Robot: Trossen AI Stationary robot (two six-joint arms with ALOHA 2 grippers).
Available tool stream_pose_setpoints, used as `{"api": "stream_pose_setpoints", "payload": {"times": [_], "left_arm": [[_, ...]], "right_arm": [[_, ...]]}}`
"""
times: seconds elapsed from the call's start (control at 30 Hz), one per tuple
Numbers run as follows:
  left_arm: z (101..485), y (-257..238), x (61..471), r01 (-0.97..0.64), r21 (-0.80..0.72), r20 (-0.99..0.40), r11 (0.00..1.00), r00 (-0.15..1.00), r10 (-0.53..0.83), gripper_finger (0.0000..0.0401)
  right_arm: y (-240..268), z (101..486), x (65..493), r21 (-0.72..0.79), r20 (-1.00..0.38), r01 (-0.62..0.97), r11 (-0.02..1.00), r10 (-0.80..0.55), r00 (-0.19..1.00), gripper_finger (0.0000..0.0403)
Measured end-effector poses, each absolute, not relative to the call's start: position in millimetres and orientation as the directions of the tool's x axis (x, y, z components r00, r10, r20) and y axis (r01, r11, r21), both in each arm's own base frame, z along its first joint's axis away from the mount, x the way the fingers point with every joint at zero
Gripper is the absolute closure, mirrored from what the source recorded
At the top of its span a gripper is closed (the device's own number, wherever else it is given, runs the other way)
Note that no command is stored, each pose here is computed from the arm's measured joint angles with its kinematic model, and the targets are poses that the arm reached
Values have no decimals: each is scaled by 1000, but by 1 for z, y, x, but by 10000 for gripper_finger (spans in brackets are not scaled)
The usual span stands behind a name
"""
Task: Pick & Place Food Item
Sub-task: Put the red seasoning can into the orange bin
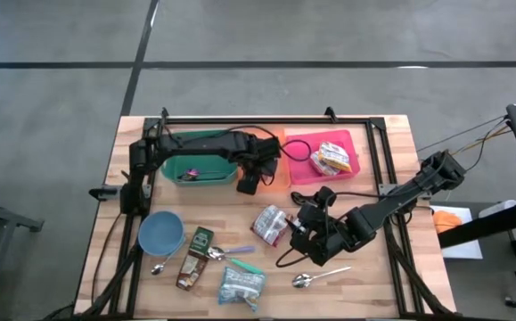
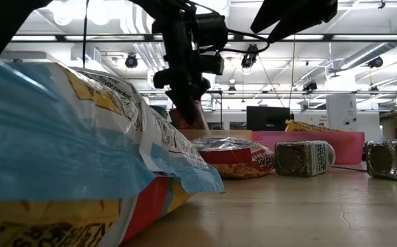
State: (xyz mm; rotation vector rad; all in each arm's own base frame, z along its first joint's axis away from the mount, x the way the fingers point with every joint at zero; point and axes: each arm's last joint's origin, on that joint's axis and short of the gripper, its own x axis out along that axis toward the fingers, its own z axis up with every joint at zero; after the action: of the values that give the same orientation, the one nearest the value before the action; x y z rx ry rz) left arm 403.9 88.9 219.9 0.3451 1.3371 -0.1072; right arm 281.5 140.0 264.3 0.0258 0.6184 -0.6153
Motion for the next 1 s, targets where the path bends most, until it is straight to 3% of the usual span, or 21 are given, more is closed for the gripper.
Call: {"api": "stream_pose_setpoints", "payload": {"times": [0.57,1.0], "left_arm": [[211,81,410,389,205,-962,898,249,112,200],[187,82,416,434,178,-976,883,194,102,200]], "right_arm": [[140,264,282,-150,-563,539,829,-520,643,35],[140,263,281,-154,-567,534,831,-517,641,35]]}}
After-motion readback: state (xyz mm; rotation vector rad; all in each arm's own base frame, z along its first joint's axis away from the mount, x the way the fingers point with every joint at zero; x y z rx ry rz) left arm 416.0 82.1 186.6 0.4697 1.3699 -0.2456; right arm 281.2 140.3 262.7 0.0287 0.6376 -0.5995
